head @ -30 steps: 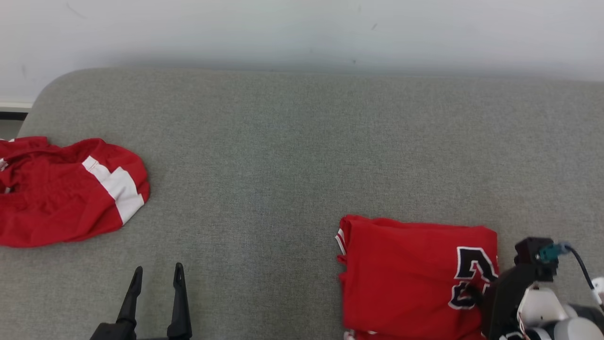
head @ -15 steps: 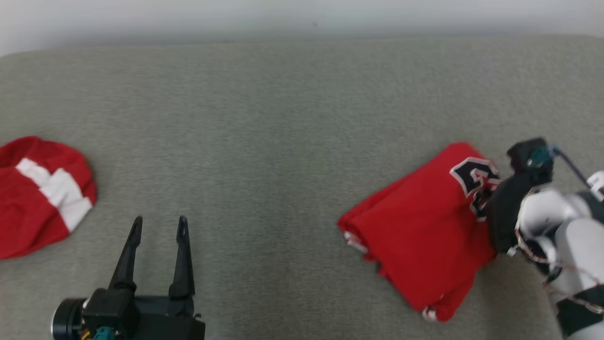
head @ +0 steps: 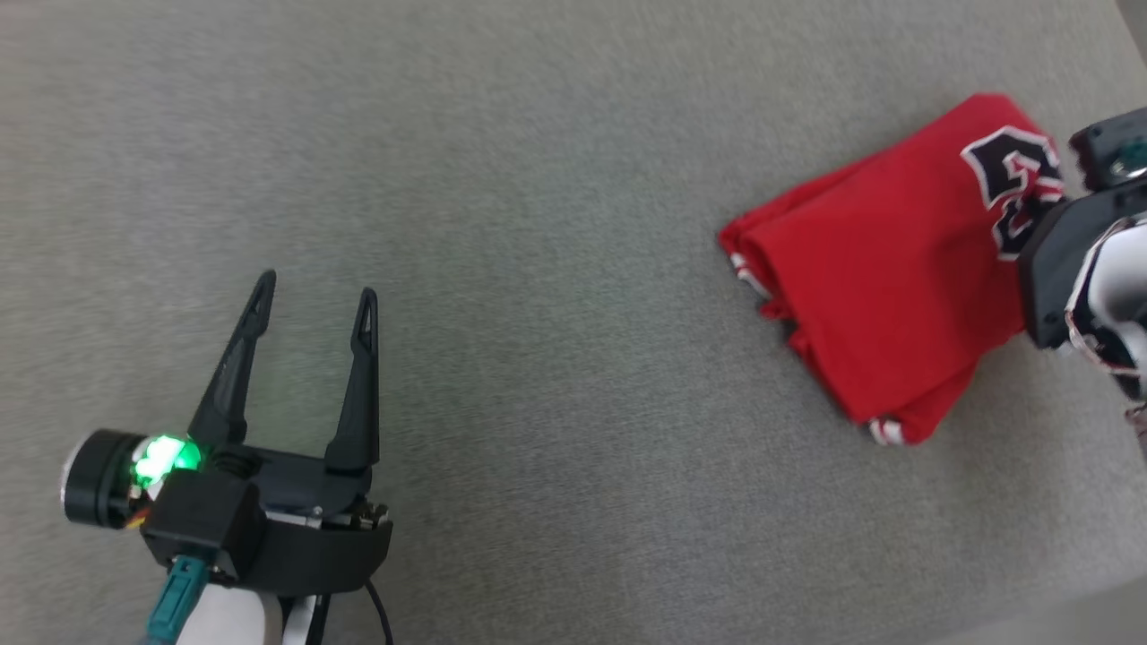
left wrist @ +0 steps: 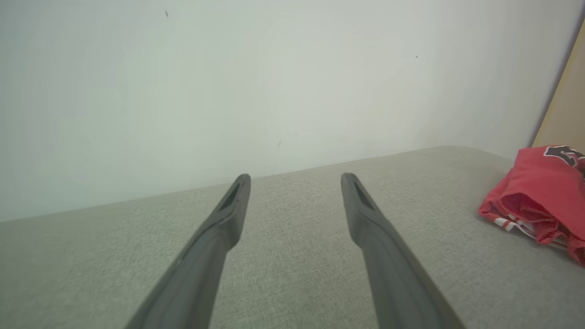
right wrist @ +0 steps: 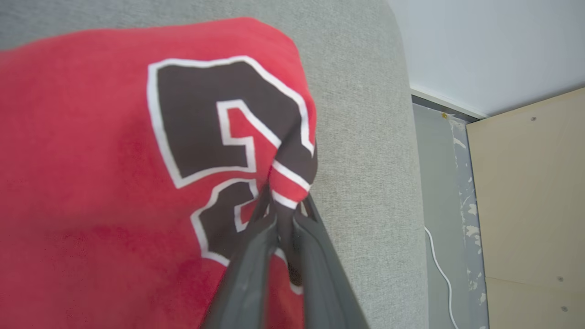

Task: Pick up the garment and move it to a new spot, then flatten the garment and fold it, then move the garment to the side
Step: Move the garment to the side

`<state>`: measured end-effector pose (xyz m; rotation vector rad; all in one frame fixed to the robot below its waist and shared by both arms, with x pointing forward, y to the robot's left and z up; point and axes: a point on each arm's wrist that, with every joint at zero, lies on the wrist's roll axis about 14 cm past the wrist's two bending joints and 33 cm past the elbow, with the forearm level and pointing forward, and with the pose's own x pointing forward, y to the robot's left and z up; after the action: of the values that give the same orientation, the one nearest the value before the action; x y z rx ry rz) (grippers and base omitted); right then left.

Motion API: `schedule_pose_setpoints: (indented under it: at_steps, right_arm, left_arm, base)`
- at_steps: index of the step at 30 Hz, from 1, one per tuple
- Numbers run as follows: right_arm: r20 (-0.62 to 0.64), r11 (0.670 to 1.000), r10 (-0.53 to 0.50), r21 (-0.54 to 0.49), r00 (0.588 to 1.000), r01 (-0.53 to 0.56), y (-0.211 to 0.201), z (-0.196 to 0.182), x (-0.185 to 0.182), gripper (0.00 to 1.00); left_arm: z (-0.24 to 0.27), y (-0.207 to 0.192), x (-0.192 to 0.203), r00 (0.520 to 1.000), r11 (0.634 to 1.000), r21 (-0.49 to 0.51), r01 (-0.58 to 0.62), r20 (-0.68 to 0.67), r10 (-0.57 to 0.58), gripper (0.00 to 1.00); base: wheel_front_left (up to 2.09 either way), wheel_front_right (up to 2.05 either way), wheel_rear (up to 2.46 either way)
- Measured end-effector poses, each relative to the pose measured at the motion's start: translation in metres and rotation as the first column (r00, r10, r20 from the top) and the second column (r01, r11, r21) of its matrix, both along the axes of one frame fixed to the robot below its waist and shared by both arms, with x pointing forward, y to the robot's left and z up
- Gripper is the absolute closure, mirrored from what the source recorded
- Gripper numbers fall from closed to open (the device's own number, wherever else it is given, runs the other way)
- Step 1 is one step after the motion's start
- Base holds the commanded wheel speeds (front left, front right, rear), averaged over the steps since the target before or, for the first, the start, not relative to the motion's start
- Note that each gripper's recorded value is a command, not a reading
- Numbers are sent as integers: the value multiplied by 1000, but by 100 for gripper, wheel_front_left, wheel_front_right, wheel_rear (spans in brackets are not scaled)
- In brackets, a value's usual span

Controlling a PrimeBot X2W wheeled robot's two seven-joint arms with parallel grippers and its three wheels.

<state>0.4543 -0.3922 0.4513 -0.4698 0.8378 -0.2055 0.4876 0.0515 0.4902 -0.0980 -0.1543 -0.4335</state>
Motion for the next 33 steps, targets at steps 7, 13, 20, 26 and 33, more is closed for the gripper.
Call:
schedule_pose_setpoints:
  at_steps: [7,13,20,26,33]
  right_arm:
    - [78,991,-84,-95,993,92,-59,10,-4,100]
    - [168,977,-121,-152,978,147,-92,21,-7,100]
    - [208,968,-116,-195,971,157,-108,21,-11,98]
    - [231,968,-97,-204,968,146,-106,22,-5,0]
    - [340,983,-50,-151,939,107,-85,32,4,0]
  left_arm:
    - [-24,-39,16,993,993,-22,120,-10,-120,0]
    - [-48,-59,22,983,983,-41,179,-40,-181,0]
    - [-64,-72,24,974,975,-64,212,-63,-216,0]
    - [-62,-71,23,975,975,-65,210,-65,-214,0]
    - [-41,-67,17,981,980,-77,181,-51,-185,0]
  base:
    - [0,0,0]
    - [0,0,0]
    - [0,0,0]
    - [0,0,0]
    - [0,0,0]
